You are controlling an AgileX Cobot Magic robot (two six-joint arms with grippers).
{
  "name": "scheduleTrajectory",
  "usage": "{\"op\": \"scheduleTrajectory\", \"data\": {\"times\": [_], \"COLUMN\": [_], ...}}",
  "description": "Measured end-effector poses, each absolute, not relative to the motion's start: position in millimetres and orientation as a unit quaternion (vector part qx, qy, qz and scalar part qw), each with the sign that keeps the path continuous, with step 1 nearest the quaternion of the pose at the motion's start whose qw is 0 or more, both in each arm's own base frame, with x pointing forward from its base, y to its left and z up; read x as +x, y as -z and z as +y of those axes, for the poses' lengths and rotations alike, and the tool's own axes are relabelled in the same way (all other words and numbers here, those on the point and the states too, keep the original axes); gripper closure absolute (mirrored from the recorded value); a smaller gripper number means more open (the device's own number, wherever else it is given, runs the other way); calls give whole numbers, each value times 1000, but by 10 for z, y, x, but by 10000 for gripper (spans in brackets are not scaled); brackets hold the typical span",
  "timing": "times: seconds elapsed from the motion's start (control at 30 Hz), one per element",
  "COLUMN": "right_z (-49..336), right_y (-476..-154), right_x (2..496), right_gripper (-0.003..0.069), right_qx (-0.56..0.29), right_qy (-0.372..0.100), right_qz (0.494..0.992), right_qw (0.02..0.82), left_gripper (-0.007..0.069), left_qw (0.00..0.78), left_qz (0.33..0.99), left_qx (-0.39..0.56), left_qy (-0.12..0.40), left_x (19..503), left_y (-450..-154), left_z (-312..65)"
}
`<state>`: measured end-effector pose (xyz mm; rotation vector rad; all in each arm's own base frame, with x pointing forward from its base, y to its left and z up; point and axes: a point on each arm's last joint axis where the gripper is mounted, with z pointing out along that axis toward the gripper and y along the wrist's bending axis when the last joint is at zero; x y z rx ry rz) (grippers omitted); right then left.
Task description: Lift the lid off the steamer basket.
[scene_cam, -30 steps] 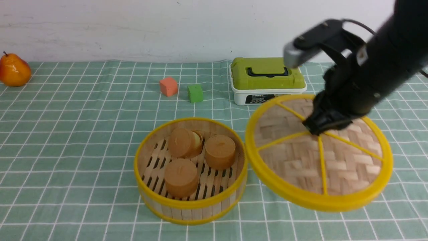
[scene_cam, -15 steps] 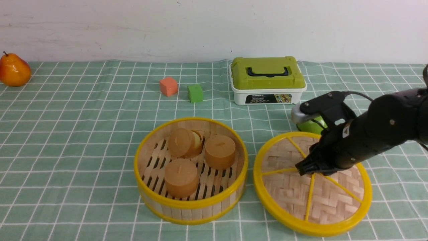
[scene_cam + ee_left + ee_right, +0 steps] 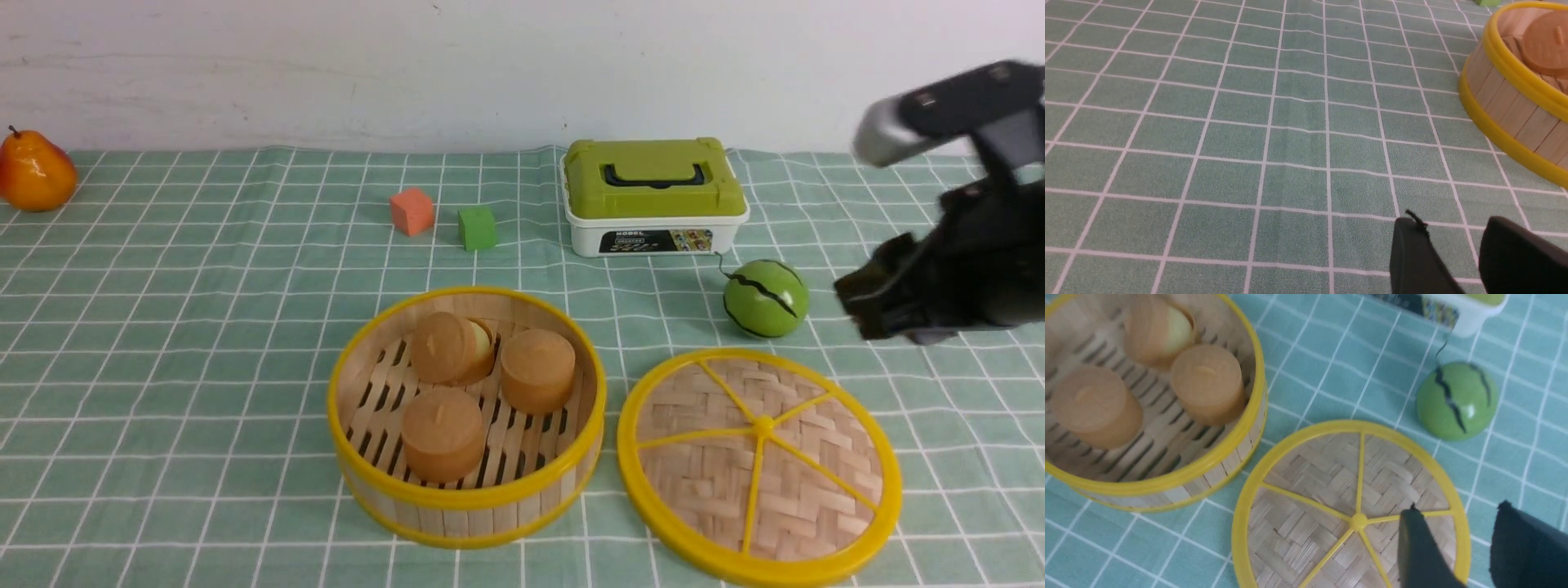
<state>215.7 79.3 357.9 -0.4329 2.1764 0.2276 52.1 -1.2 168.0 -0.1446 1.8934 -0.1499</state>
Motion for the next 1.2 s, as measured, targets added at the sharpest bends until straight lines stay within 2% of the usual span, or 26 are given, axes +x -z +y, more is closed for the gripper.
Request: {"op": "scheduleTrajectory", "data": {"times": [0.03, 0.1, 0.13, 0.17, 0.23, 0.43, 0.9, 0.97, 1.1, 1.13, 1.2], "right_z": [782, 591, 581, 525, 460, 309, 218, 222, 192, 189, 130], "right_y": [-3593, -3618, -3611, -3549, -3508, -3523, -3516, -3402, -2910, -2918, -2584], "right_x": [2125, 1571, 1545, 1382, 1204, 853, 638, 678, 741, 743, 710], "right_gripper": [456, 615, 615, 658, 677, 680, 676, 676, 678, 678, 678], "right_qx": [-174, -168, -168, -160, -151, -149, -151, -154, -130, -126, -82], "right_qy": [-92, -99, -100, -105, -110, -96, -84, -75, -53, -53, -46], "right_qz": [874, 845, 844, 837, 825, 785, 765, 760, 737, 734, 729], "right_qw": [445, 499, 500, 512, 533, 593, 621, 627, 661, 665, 678], "left_gripper": [386, 386, 386, 386, 386, 386, 386, 386, 386, 386, 386], "left_qw": [580, 580, 580, 580, 580, 580, 580, 580, 580, 580, 580], "left_qz": [810, 810, 810, 810, 810, 810, 810, 810, 810, 810, 810], "left_qx": [-62, -62, -62, -62, -62, -62, -62, -62, -62, -62, -62], "left_qy": [64, 64, 64, 64, 64, 64, 64, 64, 64, 64, 64], "left_x": [521, 521, 521, 521, 521, 521, 521, 521, 521, 521, 521], "left_y": [-1680, -1680, -1680, -1680, -1680, -1680, -1680, -1680, -1680, -1680, -1680], "left_z": [-12, -12, -12, -12, -12, -12, -12, -12, -12, -12, -12]}}
